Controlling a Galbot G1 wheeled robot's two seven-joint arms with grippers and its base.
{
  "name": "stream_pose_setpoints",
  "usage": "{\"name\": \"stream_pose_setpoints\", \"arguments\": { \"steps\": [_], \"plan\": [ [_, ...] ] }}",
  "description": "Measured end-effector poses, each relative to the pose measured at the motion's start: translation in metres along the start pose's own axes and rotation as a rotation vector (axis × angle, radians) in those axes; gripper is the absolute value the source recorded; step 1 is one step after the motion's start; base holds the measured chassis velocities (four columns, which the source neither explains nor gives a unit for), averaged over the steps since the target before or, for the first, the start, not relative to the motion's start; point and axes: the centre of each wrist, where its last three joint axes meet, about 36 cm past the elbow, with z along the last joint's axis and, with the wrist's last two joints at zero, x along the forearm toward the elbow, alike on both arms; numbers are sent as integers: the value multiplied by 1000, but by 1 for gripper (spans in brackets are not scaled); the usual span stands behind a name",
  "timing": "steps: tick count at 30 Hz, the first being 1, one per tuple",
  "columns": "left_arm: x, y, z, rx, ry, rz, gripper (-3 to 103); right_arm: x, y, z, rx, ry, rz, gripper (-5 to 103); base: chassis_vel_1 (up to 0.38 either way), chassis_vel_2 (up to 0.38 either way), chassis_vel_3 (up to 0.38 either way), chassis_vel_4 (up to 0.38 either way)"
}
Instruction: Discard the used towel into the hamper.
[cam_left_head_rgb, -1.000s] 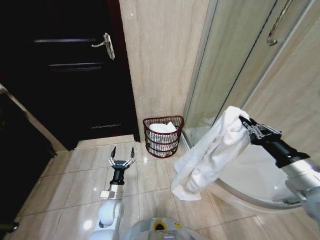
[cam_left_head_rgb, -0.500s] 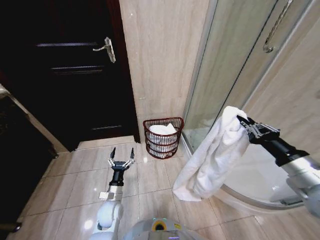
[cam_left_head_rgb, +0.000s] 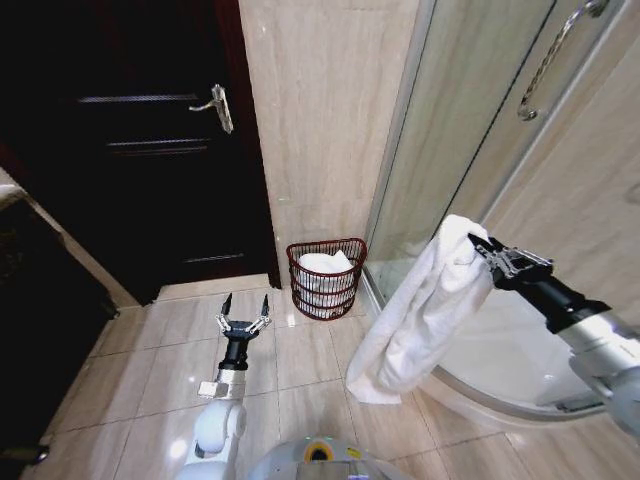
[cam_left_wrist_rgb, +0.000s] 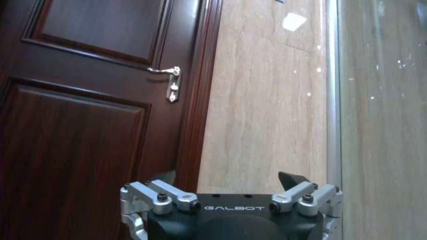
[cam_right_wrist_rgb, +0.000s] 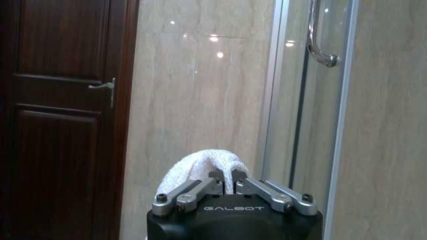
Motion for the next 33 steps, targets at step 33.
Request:
{"name": "stream_pose_setpoints", "arguments": {
  "steps": [33],
  "plan": [
    [0,0,-4,-6,-4,45,100,6,-3,0,-46,20,119,5,150,145,-145,-152]
  ]
}}
